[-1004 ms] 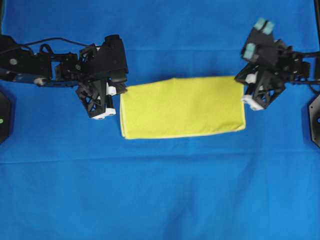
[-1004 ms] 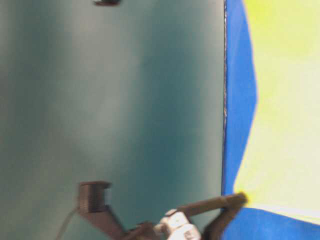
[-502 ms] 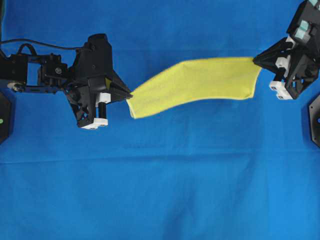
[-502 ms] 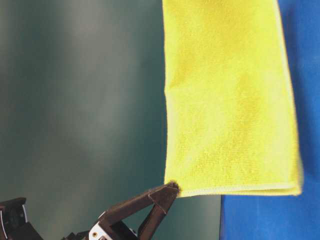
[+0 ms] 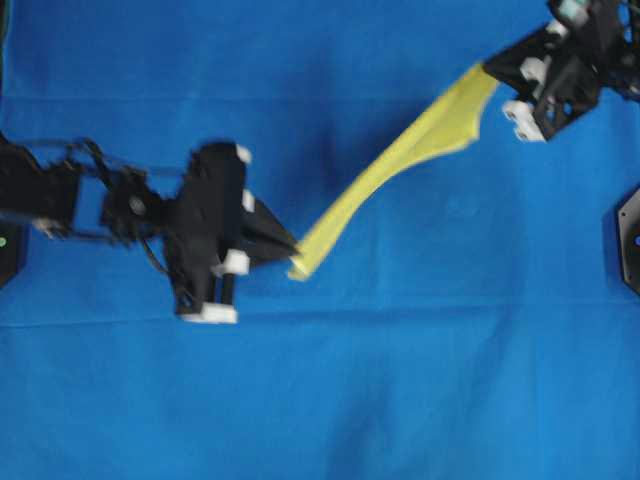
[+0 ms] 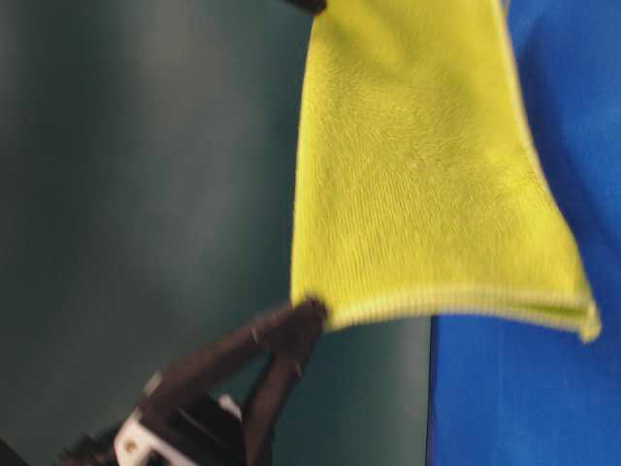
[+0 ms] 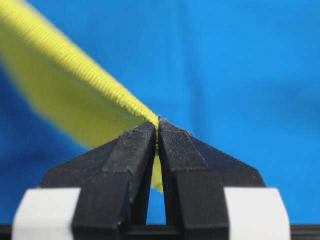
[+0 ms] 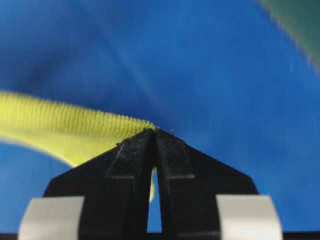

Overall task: Fold the yellow towel.
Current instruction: 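Rotate the towel strip vertical, left gripper swinging its end downward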

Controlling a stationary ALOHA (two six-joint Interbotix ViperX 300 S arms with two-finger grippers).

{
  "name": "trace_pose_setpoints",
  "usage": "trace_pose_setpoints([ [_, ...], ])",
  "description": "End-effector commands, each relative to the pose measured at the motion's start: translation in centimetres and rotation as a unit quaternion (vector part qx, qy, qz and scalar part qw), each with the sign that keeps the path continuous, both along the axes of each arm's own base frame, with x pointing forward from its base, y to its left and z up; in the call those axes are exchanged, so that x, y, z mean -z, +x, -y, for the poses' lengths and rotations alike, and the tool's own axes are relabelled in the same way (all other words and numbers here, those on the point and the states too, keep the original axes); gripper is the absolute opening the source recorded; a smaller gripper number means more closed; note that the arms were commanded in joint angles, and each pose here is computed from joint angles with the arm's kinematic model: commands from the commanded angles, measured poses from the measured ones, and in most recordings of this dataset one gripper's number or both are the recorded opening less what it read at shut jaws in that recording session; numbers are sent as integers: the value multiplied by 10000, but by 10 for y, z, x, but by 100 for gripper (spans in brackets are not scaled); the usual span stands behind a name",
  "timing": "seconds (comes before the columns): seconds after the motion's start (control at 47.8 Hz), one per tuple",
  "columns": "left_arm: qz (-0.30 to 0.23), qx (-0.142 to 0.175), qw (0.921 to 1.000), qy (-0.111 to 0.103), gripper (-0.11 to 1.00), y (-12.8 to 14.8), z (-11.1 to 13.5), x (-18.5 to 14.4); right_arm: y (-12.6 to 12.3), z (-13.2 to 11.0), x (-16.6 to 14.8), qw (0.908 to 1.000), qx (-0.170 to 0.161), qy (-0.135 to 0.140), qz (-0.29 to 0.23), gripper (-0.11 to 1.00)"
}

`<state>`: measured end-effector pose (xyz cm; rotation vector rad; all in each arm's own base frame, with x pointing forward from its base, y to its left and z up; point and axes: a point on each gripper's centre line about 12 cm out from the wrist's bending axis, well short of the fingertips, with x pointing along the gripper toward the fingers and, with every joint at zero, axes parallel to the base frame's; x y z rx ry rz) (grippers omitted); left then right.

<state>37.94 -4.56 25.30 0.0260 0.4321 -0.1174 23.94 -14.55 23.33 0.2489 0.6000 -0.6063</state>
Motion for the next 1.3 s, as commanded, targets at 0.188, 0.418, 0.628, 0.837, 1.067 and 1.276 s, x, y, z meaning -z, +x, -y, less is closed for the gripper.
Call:
trace_pose_setpoints([
  [0.188,504,537,9970,236,2,42,41,-25,46,40,-12,9993,-9,-269,243,2],
  [0.418,551,640,9957,371,2,66,50,-21,79,60,-18,9990,-73,-378,245,2],
  [0.628,519,609,9961,378,2,72,48,-11,81,62,-18,9989,-66,-385,241,2],
  [0.837,739,507,9953,377,2,94,44,-5,57,56,-14,9992,56,-348,192,2],
  [1.067,816,474,9948,391,2,138,48,9,9,41,-9,9991,310,-293,36,2],
  [1.276,769,451,9953,392,2,158,49,23,-7,32,-1,9989,380,-189,-183,2],
])
